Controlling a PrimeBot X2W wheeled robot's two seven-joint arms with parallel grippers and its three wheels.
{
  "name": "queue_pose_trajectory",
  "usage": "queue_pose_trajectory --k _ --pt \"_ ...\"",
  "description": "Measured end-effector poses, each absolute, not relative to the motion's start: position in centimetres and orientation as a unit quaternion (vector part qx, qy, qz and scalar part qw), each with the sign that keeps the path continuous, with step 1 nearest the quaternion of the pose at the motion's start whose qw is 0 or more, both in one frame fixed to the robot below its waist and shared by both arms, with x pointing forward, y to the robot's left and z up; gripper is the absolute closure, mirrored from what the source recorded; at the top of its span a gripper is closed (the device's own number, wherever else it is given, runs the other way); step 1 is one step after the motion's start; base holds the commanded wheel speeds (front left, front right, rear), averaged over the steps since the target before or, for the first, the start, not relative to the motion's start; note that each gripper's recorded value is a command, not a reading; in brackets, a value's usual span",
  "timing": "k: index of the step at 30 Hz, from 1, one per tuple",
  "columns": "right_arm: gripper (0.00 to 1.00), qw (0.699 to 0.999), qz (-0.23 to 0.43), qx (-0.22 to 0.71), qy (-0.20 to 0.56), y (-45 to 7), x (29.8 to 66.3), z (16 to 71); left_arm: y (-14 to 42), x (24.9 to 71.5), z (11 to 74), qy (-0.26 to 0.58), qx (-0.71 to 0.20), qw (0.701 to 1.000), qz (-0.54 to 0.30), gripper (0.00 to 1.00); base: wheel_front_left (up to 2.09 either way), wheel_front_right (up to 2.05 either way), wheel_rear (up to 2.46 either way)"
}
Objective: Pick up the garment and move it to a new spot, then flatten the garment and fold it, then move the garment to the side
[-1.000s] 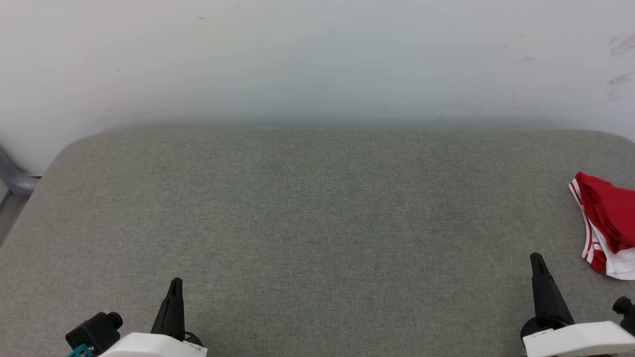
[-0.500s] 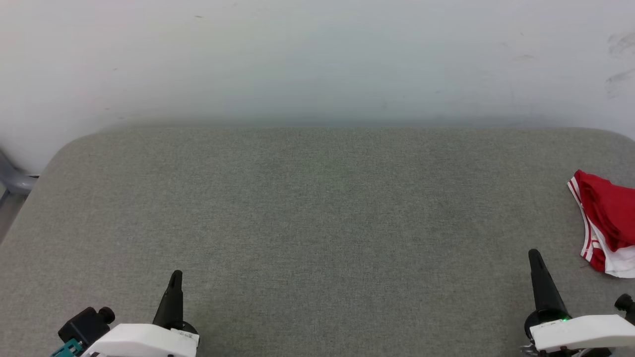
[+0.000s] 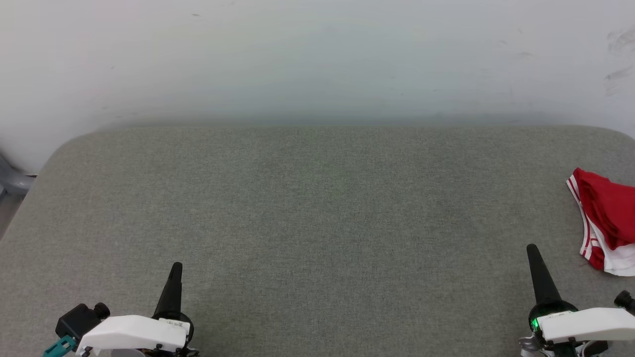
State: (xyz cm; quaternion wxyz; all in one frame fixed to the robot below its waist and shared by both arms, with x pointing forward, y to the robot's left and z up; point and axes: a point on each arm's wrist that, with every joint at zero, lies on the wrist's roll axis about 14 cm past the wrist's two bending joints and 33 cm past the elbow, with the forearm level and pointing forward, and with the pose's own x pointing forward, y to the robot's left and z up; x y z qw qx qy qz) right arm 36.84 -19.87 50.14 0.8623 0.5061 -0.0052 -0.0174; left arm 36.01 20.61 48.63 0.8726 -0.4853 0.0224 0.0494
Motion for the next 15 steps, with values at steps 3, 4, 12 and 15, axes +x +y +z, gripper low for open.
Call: queue_pose_trajectory --k 3,4,12,15 --pt "1.00 0.854 -0.018 0.519 -0.003 -19.88 36.89 50.02 20.57 36.13 48.62 0.023 -0.501 0.864 0.048 1.00 0.00 0.00 0.00" --pt "1.00 0.852 -0.017 0.523 -0.002 -19.86 36.96 50.06 20.54 36.16 48.64 0.023 -0.505 0.862 0.047 1.00 0.00 0.00 0.00" --pt "1.00 0.831 -0.017 0.557 0.000 -19.87 37.28 50.06 20.42 36.64 48.89 0.022 -0.542 0.839 0.041 1.00 0.00 0.00 0.00" --pt "1.00 0.822 -0.016 0.569 0.002 -19.87 37.35 50.00 20.37 36.72 48.91 0.022 -0.555 0.831 0.038 1.00 0.00 0.00 0.00"
